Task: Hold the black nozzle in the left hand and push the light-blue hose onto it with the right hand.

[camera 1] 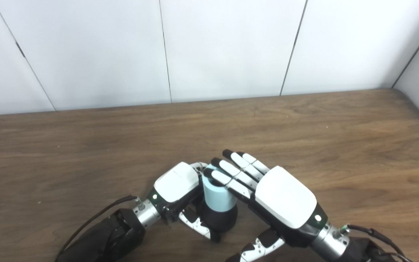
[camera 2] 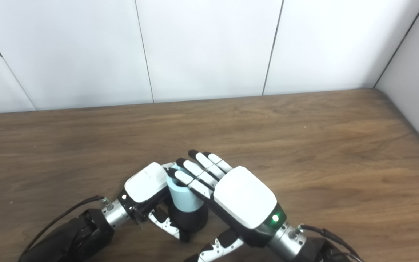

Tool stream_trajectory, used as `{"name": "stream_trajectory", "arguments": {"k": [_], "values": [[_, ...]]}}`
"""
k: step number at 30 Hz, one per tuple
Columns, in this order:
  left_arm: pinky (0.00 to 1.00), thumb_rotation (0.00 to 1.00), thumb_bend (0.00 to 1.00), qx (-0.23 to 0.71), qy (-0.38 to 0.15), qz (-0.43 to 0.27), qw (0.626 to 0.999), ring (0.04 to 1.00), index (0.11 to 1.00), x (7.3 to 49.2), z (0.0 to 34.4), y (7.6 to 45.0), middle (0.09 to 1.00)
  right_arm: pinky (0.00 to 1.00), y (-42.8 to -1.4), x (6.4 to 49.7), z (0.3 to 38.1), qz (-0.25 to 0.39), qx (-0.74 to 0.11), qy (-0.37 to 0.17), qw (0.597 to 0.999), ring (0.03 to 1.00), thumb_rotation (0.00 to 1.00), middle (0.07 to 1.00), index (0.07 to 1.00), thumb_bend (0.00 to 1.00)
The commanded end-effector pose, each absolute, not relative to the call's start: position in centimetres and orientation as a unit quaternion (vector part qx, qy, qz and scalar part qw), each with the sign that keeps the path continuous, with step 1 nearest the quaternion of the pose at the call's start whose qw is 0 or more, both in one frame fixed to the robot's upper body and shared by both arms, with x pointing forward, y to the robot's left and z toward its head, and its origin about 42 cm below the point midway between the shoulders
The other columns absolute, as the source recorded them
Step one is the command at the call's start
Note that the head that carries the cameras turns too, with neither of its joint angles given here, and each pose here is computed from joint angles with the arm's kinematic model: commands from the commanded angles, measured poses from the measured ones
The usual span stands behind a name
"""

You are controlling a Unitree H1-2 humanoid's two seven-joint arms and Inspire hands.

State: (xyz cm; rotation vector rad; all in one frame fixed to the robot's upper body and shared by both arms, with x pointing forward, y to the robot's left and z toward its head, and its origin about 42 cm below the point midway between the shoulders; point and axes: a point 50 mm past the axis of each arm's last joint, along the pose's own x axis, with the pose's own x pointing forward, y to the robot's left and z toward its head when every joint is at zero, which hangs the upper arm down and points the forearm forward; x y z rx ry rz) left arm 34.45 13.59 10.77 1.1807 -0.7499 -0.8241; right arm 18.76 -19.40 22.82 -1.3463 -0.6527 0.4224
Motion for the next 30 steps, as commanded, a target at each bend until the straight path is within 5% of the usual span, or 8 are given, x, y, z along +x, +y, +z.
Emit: {"name": "stream_trajectory", "arguments": {"k": [1,8,22,30], "values": [[0.78,0.00,0.52,0.617,-0.215,-0.472,0.592,0.497,0.513,31.0,4.2,15.4,0.436,0.99,-20.0,17.9,19.3,0.269,-0.630,-0.214,0.696,1.000,0.89,0.994,0.960,0.93],[0.79,0.00,0.52,0.608,-0.215,-0.469,0.604,0.499,0.509,31.0,3.8,15.6,0.431,1.00,-19.1,18.9,21.4,0.207,-0.598,-0.269,0.726,1.000,0.80,1.000,1.000,0.93],[0.80,0.00,0.52,0.610,-0.212,-0.470,0.602,0.530,0.507,31.1,3.5,15.5,0.452,1.00,-17.3,21.1,24.0,0.152,-0.577,-0.302,0.744,1.000,0.84,1.000,1.000,0.92],[0.78,0.00,0.52,0.611,-0.213,-0.469,0.601,0.500,0.507,31.3,3.4,15.5,0.443,0.99,-17.2,22.0,25.3,0.038,-0.497,-0.438,0.748,1.000,0.87,0.997,0.983,0.86]]}}
